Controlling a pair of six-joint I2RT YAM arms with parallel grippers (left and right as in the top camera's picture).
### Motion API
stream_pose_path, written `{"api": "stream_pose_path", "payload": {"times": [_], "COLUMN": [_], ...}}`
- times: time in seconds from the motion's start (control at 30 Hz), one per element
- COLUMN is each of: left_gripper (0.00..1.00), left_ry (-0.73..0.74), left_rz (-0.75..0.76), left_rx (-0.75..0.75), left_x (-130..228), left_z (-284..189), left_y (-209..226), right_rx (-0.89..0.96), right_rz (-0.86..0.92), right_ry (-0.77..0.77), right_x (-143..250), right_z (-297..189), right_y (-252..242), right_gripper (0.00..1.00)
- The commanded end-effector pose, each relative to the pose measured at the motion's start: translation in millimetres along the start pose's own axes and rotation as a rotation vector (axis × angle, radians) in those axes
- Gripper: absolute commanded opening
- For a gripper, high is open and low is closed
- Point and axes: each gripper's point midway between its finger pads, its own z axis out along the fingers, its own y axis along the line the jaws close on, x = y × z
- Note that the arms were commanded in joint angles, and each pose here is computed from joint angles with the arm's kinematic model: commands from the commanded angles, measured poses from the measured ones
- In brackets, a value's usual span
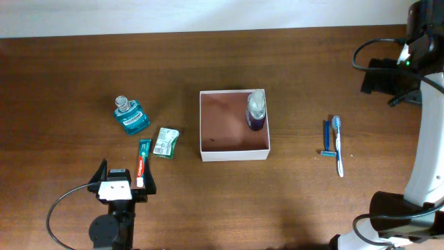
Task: Pack container
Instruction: 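Move the right gripper back over the blue-white toothbrush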
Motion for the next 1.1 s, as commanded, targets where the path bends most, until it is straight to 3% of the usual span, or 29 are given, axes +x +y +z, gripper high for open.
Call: {"api": "stream_pose_path", "payload": {"times": [0.0,0.4,0.67,0.87,0.9,1.07], "left_gripper": [0.99,0.99,0.99,0.99,0.99,0.99], "left_ry": [0.001,0.001,0.001,0.001,0.001,0.001], "left_rz": [0.017,0.017,0.017,0.017,0.017,0.017], "left_rx": [0.004,0.004,0.004,0.004,0.004,0.004], "left_x": [1.0,1.0,1.0,1.0,1.0,1.0], "left_z": [-0.3,-0.3,-0.3,-0.3,-0.3,-0.3], "left_y": [-1.1,-1.1,-1.1,-1.1,-1.1,-1.1], "right_rx": [-0.011,0.023,0.029,-0.048,-0.066,-0.069], "right_rz": [0.002,-0.027,-0.112,-0.199,-0.224,-0.228], "right_ry": [0.018,0.146,0.258,0.254,0.247,0.237], "right_x": [6.1,25.3,59.8,68.6,70.5,76.4], "right_z": [0.6,74.0,131.2,161.1,169.0,187.8], "right_y": [-2.6,7.0,13.4,28.9,32.5,35.2], "right_gripper": [1.00,1.00,0.98,0.79,0.63,0.44]}}
